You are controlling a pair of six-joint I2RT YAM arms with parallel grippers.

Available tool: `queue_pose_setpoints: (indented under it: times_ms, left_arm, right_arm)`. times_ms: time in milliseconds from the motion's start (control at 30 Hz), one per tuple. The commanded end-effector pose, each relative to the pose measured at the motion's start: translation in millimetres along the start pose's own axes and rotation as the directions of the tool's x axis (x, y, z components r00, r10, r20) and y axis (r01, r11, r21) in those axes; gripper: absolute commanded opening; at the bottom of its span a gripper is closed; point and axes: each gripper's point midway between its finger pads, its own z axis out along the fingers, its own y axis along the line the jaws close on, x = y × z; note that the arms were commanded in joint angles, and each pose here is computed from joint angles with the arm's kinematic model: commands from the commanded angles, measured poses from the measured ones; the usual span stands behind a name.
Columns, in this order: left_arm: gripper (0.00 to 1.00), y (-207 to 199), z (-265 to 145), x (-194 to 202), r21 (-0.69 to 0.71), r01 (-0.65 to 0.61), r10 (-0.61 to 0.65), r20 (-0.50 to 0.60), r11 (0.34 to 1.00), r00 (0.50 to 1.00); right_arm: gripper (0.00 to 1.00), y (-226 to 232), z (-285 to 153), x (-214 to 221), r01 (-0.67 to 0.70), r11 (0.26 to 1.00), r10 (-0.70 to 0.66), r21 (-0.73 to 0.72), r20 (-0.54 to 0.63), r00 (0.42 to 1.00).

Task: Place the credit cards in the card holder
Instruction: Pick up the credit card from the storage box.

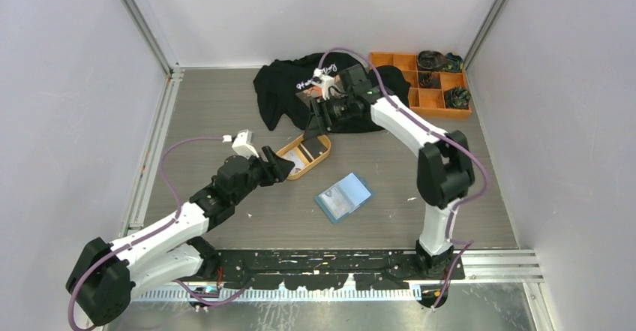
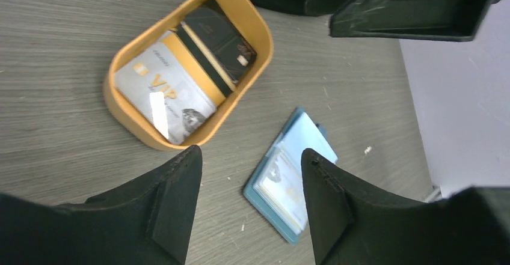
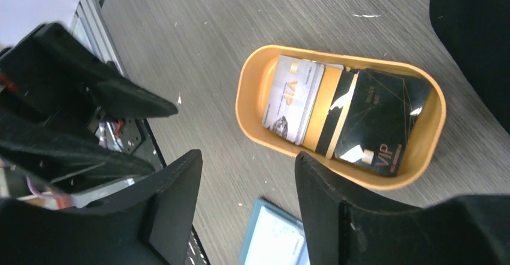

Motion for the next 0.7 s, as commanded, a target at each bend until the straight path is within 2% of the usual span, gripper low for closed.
queue_pose_setpoints:
  times_ms: [0, 67, 333, 667]
  left_arm:
    - [0.61, 19, 2, -24, -0.130, 0.078, -0.066, 0.094, 0.988, 0.993]
    - [0.59, 31, 3, -22, -0.191, 0.105, -0.090, 0.087, 0.976, 0.992]
    - [0.56, 59, 19, -11, -0.284, 0.208, -0.195, 0.073, 0.936, 0.978]
    - [0.47, 60, 45, 10, -0.270, 0.226, -0.241, -0.021, 0.936, 0.970]
  right_arm:
    - [0.61, 1, 26, -6, -0.126, 0.992, 0.125, -0.018, -0.072, 0.990]
    - [0.58, -5, 39, -5, -0.149, 0.989, 0.148, -0.007, -0.087, 0.985]
    - [0.48, -32, 70, 10, -0.217, 0.975, 0.223, 0.050, -0.154, 0.963]
    - [0.45, -44, 98, 38, -0.218, 0.970, 0.238, 0.105, -0.242, 0.941]
